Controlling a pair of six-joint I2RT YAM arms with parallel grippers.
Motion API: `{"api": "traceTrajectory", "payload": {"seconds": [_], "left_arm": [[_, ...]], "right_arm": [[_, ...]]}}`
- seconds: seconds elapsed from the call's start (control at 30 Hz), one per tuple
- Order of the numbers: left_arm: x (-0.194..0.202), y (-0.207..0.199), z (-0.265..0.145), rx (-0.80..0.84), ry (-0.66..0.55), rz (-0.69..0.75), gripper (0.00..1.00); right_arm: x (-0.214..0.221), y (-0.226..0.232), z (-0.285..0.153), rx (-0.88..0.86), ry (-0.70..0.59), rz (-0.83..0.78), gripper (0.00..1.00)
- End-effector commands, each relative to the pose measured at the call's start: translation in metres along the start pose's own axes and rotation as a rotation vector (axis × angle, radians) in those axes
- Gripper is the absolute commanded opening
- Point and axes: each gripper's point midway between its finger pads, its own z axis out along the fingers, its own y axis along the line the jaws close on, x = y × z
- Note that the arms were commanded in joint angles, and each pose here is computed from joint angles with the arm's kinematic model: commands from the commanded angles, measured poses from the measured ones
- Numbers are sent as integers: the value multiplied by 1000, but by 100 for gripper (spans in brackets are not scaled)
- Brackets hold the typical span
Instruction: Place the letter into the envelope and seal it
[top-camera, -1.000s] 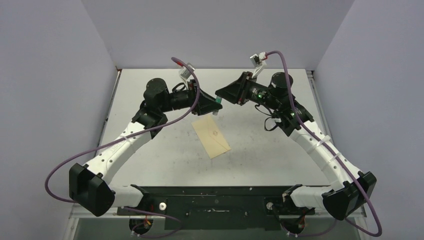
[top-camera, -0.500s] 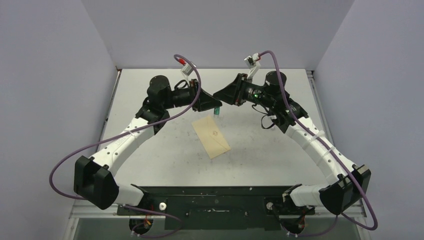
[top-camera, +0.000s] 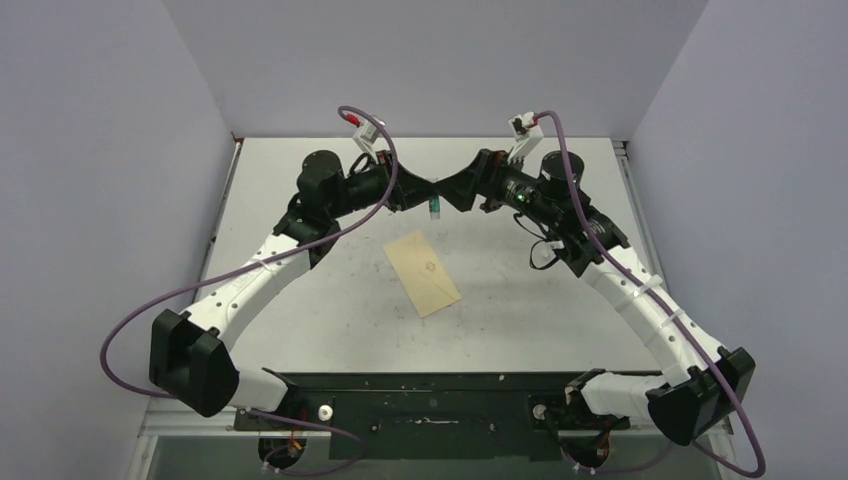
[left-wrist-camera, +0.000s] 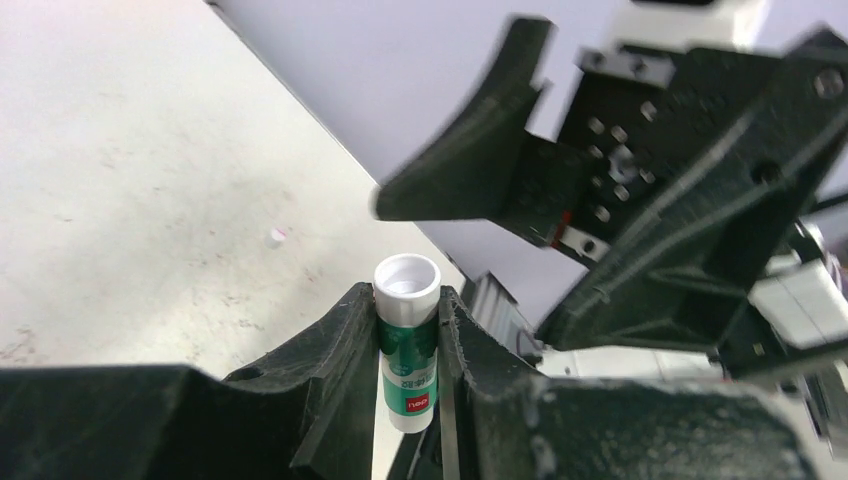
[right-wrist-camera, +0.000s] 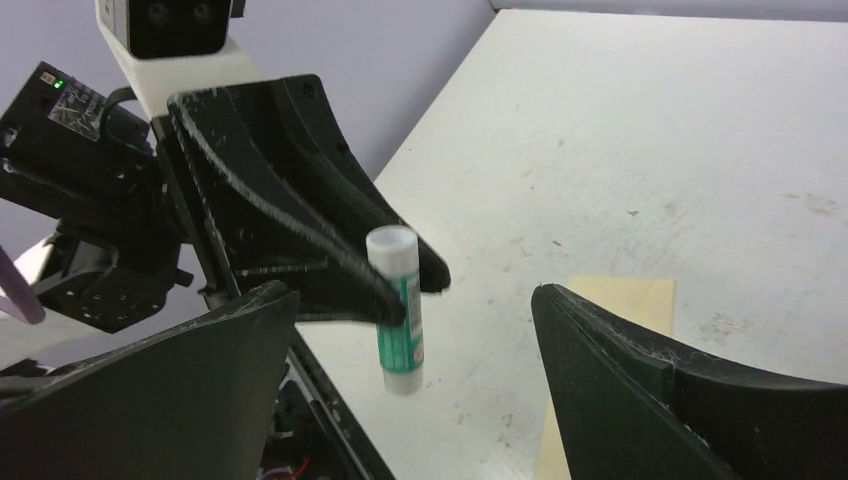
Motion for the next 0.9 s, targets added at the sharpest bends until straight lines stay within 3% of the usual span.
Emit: {"api": "traceTrajectory", "payload": {"seconds": [0.0,0.13,0.3,0.43,0.57,0.77,0.87], "left_arm": [[-44,6,-9,-131,-237,-42,0],[-58,1,-13,-133,-318,-125,0],[-60,-2,-11,-119,-327,-193,0],[-59,-3,-11,-109,-325,-221,0],[-53,-6,-13,-99,-313,-240,0],[-37,-10,-17,-85,-250,-262,4],[-30,-12,-26,-83,-238,-261,25]], "right_arm": [[-8,-4,-21,56,-77,-144,91],[7,0,-16,48,-32,-227,88],[12,-11,2,146,20,-318,85],[11,-10,15,158,49,-346,77],[8,-2,25,126,67,-370,62],[12,5,31,58,100,-410,23],[8,12,26,8,95,-451,7]]}}
